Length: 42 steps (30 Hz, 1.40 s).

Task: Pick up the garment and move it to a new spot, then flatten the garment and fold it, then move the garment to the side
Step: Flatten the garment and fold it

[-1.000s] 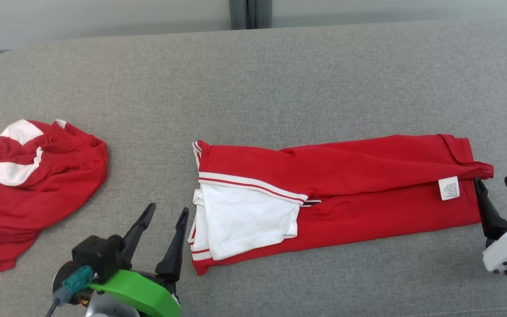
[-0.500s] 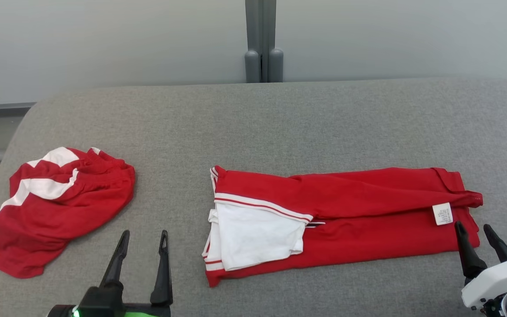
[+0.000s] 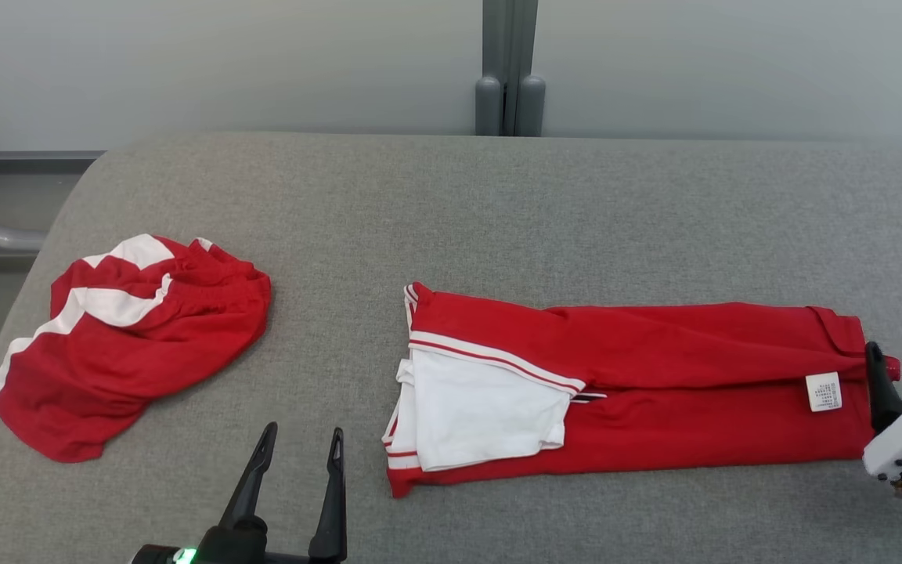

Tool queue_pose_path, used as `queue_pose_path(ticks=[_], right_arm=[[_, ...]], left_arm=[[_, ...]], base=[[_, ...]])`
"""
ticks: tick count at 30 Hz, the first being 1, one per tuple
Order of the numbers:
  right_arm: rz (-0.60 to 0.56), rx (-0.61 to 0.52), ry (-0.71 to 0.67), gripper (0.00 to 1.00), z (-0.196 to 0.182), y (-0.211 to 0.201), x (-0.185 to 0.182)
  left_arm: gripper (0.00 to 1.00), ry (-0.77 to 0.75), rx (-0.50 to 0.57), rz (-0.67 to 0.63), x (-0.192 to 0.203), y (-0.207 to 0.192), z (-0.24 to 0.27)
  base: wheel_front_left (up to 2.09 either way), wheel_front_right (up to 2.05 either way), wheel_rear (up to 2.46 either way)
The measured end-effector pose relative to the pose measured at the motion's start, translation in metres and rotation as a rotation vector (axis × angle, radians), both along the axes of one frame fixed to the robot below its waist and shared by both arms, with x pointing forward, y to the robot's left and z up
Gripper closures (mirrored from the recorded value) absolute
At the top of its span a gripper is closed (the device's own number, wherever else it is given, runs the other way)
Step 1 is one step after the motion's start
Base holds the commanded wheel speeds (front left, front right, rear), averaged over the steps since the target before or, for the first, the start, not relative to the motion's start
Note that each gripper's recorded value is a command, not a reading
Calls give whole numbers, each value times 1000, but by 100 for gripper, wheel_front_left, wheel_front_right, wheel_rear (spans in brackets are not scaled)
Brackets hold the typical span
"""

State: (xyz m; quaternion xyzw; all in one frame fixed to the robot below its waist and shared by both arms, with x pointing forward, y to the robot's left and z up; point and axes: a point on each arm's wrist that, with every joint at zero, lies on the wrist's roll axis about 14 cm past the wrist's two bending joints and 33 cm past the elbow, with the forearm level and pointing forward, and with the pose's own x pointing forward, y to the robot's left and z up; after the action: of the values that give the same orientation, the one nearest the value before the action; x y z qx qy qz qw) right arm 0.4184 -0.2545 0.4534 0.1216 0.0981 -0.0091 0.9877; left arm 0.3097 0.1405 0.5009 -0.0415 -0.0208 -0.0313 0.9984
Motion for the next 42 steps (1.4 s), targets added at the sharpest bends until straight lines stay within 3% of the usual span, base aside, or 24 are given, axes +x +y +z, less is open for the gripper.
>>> queue_pose_path(ticks=[3, 6, 20, 22, 23, 28, 42], right_arm=[[-23, -30, 18, 0, 2, -13, 17], [-19, -80, 127, 0, -18, -22, 26], [17, -29, 409, 0, -89, -9, 0], [16, -15, 413, 55, -90, -7, -1], [17, -14, 411, 100, -90, -7, -1], [23, -27, 372, 100, -82, -9, 1], [-5, -415, 249, 100, -4, -109, 9]], left_arm=[[0, 17, -4, -16, 5, -4, -6], [0, 34, -1, -30, 13, -7, -12], [0, 79, -23, -77, 33, -19, -28], [0, 77, -12, -80, 34, -19, -28], [0, 76, -13, -82, 35, -19, -28], [0, 67, -9, -87, 36, -19, -26], [0, 52, -1, -168, 41, -39, -23]], base=[[0, 0, 0], [0, 0, 0], [0, 0, 0], [0, 0, 0], [0, 0, 0], [0, 0, 0], [0, 0, 0]])
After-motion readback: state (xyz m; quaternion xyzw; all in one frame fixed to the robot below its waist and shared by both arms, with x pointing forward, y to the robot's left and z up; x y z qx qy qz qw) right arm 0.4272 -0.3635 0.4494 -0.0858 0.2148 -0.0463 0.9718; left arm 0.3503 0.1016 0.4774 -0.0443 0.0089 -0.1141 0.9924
